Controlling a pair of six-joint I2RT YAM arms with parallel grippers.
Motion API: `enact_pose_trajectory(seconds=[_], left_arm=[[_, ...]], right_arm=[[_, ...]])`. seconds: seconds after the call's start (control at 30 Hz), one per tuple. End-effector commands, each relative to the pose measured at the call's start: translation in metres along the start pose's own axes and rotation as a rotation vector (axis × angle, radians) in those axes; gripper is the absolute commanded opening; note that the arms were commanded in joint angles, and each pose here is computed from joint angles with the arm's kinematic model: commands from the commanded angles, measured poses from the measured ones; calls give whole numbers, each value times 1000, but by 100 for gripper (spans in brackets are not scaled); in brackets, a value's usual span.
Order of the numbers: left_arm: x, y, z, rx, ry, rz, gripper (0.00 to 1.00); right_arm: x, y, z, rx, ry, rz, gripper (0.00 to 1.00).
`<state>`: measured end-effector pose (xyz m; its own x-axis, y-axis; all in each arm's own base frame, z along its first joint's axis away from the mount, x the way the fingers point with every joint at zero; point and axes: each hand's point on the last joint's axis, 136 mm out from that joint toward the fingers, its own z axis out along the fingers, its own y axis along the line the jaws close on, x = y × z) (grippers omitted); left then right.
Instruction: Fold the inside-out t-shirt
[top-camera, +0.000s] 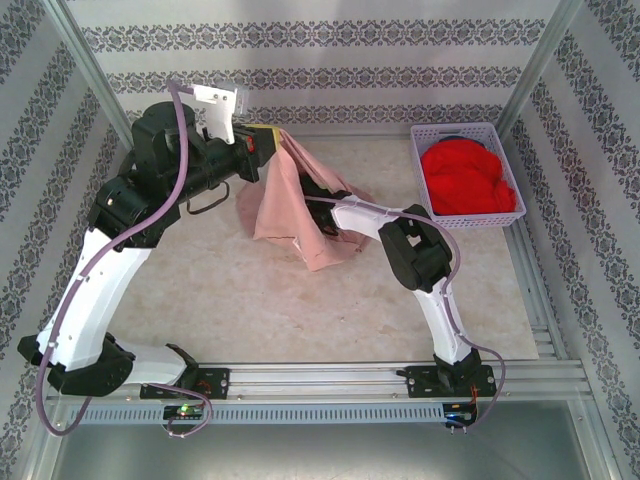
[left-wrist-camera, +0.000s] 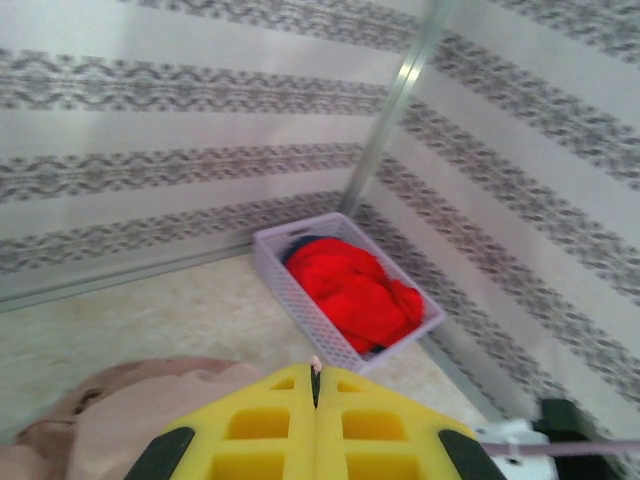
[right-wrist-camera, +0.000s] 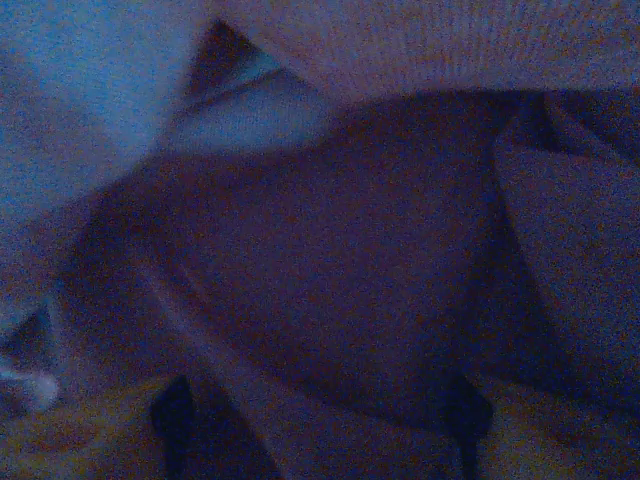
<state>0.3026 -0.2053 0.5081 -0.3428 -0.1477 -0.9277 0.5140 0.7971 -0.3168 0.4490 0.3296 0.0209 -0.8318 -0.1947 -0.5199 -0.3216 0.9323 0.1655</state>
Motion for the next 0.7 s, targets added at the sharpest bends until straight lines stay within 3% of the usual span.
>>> enact_pose_trajectory(seconds=[0.0, 0.37, 0.53, 0.67], left_arm=[[-25, 23, -26, -131, -125, 24, 0], [-23, 33, -27, -175, -128, 35, 0], [-23, 33, -22, -167, -120, 36, 0], [-22, 33, -19, -163, -121, 39, 0]], right_arm=[[55, -13, 4, 29, 217, 10, 73], [53, -9, 4, -3, 254, -9, 68], [63, -1, 5, -31, 313, 27, 57], [69, -1, 3, -23, 320, 48, 54]])
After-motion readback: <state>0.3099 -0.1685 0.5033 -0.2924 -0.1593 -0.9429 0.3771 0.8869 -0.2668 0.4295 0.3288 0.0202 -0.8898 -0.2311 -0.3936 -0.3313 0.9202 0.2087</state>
